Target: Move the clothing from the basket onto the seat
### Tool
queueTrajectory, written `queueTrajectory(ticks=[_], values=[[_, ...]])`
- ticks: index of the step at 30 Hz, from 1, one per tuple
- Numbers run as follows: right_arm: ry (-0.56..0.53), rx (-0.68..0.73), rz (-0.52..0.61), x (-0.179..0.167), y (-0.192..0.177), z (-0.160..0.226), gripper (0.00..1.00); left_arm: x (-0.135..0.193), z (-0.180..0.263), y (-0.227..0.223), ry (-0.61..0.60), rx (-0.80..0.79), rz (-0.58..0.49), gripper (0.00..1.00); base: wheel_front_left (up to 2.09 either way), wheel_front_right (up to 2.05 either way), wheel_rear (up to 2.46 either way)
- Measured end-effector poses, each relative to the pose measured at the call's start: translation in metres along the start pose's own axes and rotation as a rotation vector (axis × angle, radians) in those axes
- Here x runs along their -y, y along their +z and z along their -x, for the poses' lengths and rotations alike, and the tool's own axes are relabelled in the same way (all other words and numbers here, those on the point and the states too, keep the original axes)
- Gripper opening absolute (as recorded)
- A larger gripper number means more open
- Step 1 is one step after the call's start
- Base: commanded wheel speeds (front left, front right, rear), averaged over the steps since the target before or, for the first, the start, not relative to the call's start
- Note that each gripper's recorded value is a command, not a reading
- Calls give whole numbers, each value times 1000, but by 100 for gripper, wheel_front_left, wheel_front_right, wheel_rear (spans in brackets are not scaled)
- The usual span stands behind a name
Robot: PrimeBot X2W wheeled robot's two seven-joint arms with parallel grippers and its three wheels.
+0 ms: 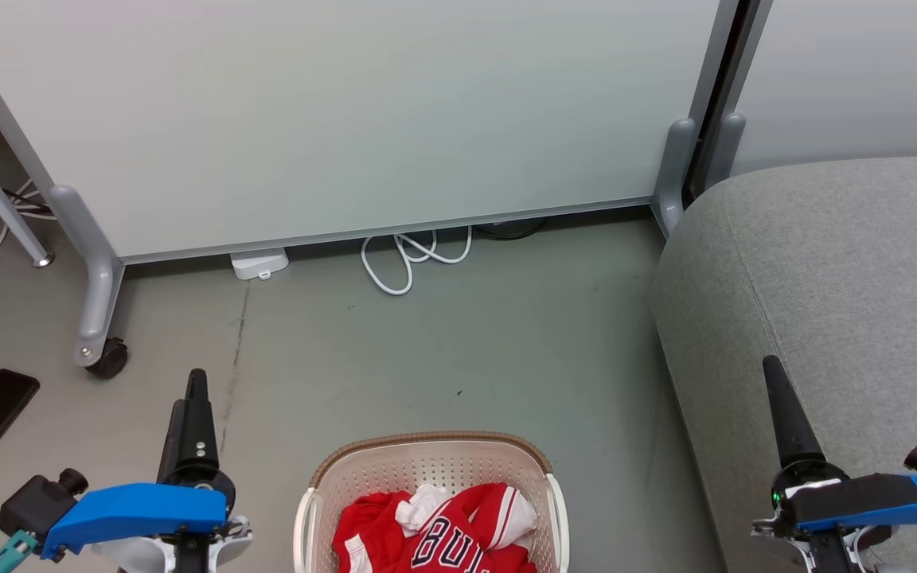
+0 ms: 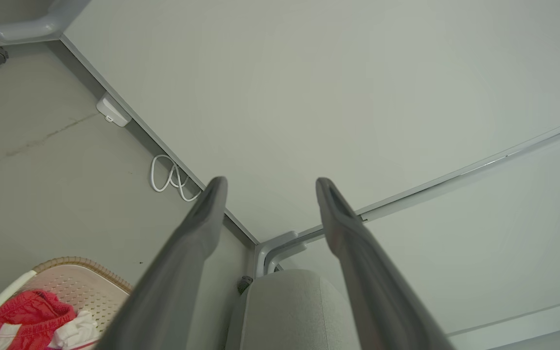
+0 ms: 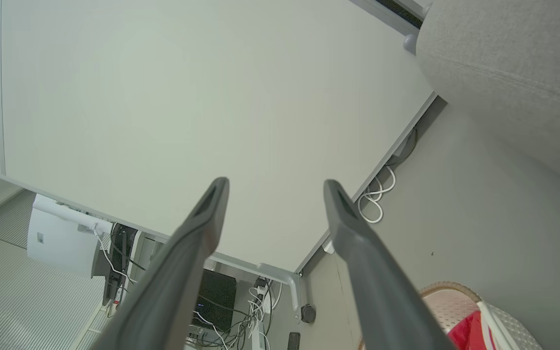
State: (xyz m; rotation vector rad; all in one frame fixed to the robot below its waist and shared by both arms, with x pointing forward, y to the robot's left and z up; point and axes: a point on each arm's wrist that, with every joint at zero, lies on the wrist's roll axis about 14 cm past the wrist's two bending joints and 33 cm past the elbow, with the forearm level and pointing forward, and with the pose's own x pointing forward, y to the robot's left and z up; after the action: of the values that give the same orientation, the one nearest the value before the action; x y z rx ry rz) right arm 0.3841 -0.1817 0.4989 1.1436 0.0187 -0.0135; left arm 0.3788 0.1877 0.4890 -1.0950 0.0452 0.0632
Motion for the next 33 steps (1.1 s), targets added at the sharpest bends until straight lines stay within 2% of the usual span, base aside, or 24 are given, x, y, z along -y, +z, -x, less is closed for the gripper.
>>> queueTrajectory(ticks=[17,33], values=[[58,-10,306,-14,-10,-5,100,9,-4,-12,-13,-11,-353,100,0,0,0],[97,-15,559,-19,-17,-6,100,18,-5,-16,-44,9,-591,100,0,0,0]])
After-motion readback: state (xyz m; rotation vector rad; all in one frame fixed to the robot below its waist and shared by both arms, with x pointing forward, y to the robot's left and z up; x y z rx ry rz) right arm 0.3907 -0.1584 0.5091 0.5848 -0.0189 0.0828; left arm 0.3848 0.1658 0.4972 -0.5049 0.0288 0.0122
